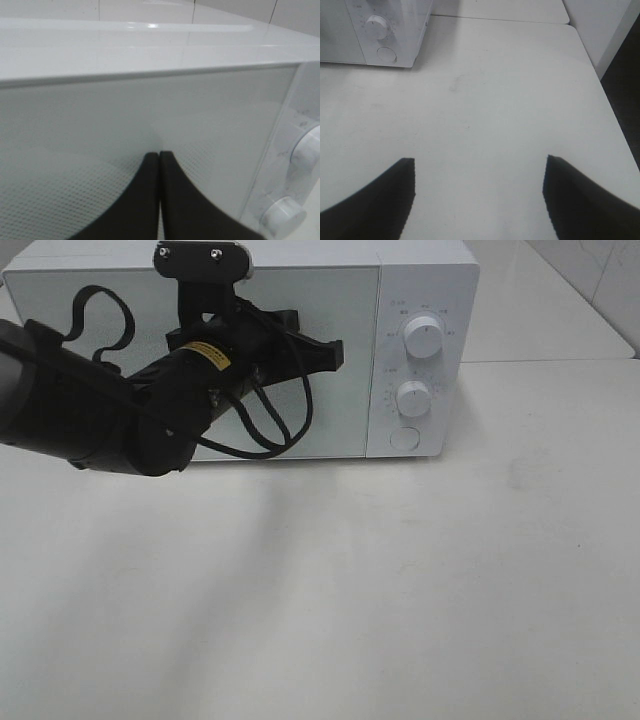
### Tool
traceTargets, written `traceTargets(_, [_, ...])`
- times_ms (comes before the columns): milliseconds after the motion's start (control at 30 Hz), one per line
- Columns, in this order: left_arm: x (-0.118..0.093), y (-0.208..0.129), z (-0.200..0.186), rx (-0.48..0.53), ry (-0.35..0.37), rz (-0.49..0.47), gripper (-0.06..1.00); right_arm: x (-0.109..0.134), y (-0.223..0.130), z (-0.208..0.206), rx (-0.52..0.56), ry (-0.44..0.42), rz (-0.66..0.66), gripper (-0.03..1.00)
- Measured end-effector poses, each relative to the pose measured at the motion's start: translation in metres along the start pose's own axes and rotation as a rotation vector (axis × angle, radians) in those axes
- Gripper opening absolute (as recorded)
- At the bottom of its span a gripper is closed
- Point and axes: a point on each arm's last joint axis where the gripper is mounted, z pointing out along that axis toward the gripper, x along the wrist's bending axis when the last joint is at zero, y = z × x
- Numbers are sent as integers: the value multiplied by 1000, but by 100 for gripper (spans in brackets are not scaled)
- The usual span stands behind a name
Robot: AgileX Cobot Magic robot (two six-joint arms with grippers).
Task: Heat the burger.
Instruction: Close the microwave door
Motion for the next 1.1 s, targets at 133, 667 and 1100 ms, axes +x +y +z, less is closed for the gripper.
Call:
traceTargets(133, [-3, 1, 3, 13, -16, 14, 0, 0, 0, 0, 0, 0, 0, 70])
traceTargets(667, [-26, 2, -37, 287, -99, -27, 27, 0, 0, 0, 0, 0, 0, 70])
traceTargets(1100, [-32, 6, -78, 685, -222, 43, 99, 0, 0, 0, 0, 0, 0, 70])
